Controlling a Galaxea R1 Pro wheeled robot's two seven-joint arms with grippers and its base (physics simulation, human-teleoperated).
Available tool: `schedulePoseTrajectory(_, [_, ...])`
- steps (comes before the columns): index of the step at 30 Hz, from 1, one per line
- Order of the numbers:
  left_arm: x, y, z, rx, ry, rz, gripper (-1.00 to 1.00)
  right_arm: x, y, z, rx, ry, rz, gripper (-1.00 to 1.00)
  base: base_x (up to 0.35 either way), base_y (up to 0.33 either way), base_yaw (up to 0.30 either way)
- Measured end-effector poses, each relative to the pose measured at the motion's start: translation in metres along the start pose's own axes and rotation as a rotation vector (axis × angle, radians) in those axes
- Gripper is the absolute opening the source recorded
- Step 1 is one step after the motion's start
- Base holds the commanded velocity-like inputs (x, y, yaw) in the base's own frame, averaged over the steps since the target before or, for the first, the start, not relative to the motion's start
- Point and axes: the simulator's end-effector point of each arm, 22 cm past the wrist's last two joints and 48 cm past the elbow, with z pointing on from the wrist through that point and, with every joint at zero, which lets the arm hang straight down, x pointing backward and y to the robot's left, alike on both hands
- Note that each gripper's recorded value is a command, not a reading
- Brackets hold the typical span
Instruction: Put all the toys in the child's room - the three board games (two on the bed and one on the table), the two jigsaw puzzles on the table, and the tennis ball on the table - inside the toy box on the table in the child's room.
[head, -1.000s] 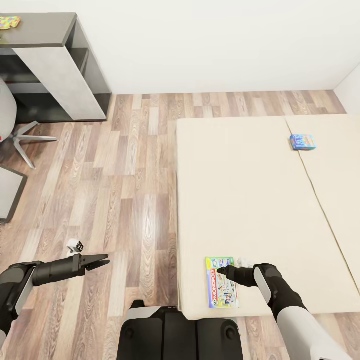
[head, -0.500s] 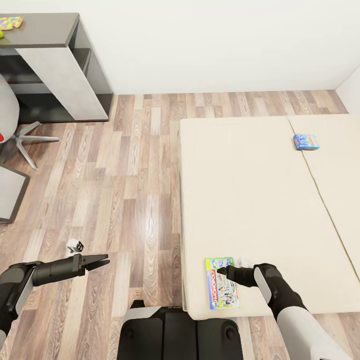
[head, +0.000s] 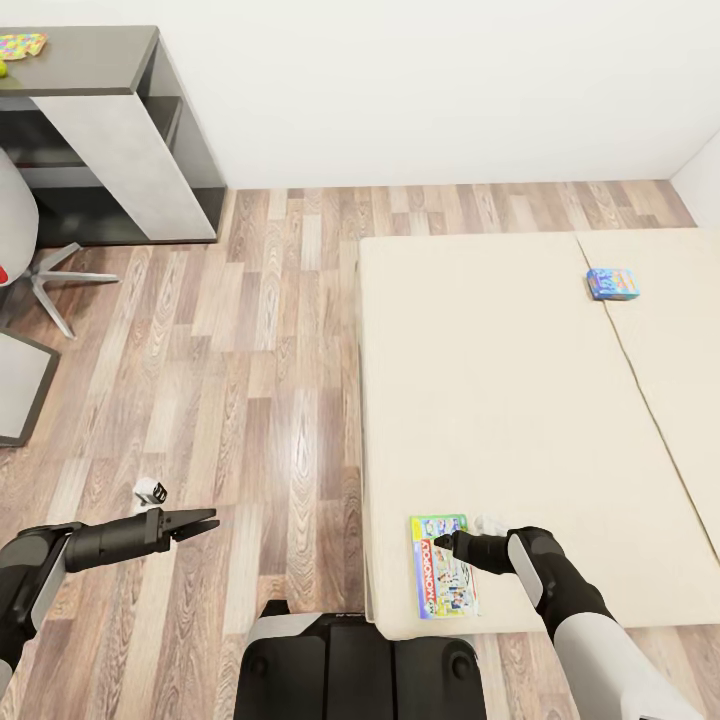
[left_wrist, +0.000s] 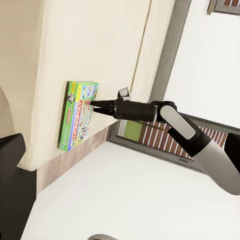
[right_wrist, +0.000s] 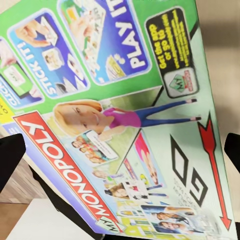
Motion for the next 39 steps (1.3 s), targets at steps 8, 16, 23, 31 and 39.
schedulePoseTrajectory(8, [0.0,0.0,0.0,0.0,0.0,0.0,1.0,0.0,0.0,0.0,0.0,0.0,0.0,1.0,0.0,0.063,0.0])
schedulePoseTrajectory(16, [0.0,0.0,0.0,0.0,0.0,0.001,1.0,-0.0002,0.0,0.0,0.0,-0.001,0.0,1.0,0.0,0.014,0.0])
schedulePoseTrajectory(23, [0.0,0.0,0.0,0.0,0.0,0.001,1.0,-0.0003,0.0,0.0,0.0,-0.001,0.0,1.0,0.0,0.0,0.0])
schedulePoseTrajectory(31, [0.0,0.0,0.0,0.0,0.0,0.001,1.0,-0.0003,0.0,0.0,0.0,-0.001,0.0,1.0,0.0,0.0,0.0])
schedulePoseTrajectory(39, [0.0,0.0,0.0,0.0,0.0,0.0,1.0,-0.0004,0.0,0.0001,0.0,-0.001,-0.001,1.0,-0.014,0.023,0.0])
